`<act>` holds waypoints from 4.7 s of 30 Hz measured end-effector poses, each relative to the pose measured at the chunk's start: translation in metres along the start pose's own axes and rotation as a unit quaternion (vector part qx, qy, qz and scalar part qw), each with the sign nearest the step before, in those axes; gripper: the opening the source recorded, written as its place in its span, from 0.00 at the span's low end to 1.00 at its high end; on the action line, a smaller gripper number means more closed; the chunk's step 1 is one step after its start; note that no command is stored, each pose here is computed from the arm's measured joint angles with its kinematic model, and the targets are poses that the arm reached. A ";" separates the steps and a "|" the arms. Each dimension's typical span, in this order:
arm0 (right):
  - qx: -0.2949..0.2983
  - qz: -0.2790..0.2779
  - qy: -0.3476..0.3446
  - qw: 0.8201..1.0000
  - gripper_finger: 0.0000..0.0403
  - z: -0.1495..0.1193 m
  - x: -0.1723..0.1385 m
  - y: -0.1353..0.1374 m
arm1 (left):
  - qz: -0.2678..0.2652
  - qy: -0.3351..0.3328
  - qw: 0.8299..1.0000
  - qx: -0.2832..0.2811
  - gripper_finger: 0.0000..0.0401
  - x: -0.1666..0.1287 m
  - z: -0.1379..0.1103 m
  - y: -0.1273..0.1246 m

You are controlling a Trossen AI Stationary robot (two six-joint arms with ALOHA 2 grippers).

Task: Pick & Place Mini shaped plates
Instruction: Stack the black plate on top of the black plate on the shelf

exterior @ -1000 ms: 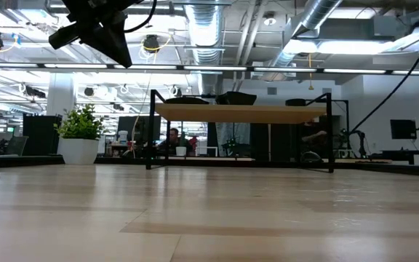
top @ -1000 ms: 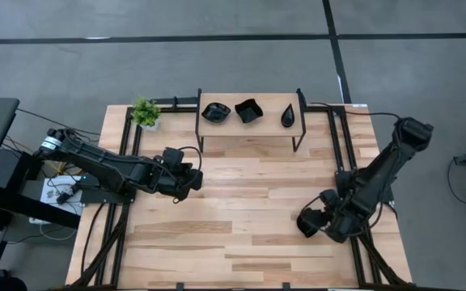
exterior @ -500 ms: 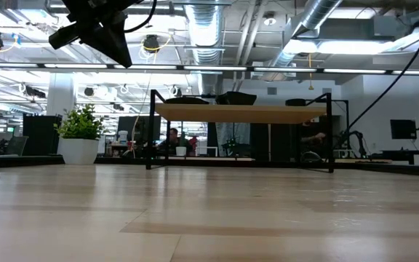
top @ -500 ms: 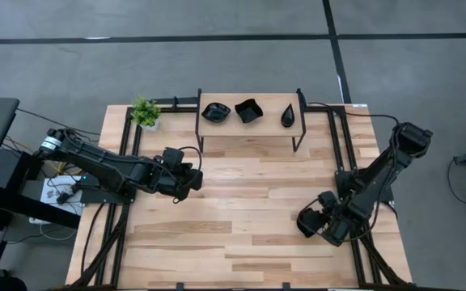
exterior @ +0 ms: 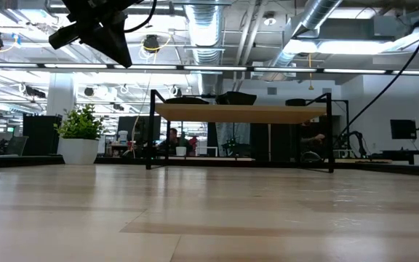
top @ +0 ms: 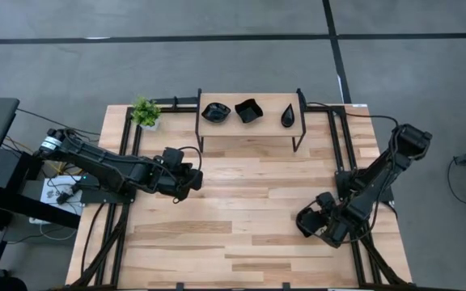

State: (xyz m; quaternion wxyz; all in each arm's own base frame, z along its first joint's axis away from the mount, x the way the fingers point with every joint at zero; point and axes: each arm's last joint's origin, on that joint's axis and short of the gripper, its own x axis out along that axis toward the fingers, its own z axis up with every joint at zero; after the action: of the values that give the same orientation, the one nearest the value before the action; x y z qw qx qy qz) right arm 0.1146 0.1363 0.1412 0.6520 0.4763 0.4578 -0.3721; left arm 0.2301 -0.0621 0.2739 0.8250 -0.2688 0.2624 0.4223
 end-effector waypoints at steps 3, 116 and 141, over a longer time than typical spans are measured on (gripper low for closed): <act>-0.002 0.013 -0.004 1.000 0.14 0.000 0.000 0.002 | 0.000 0.000 1.000 0.000 0.03 0.000 0.000 0.000; -0.415 0.113 -0.465 0.774 0.17 0.154 -0.092 0.208 | -0.118 -0.194 0.970 0.087 0.01 0.026 0.022 -0.069; -0.453 -0.151 -0.360 0.802 0.52 0.164 -0.149 0.128 | -0.026 -0.282 0.953 -0.105 0.01 0.036 0.040 -0.056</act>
State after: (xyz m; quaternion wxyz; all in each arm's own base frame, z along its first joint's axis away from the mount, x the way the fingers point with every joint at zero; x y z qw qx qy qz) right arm 0.2269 0.0199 0.3395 0.8470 -0.1163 0.3725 -0.3609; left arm 0.3038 -0.0430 0.2914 0.8429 -0.2308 -0.0339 0.4849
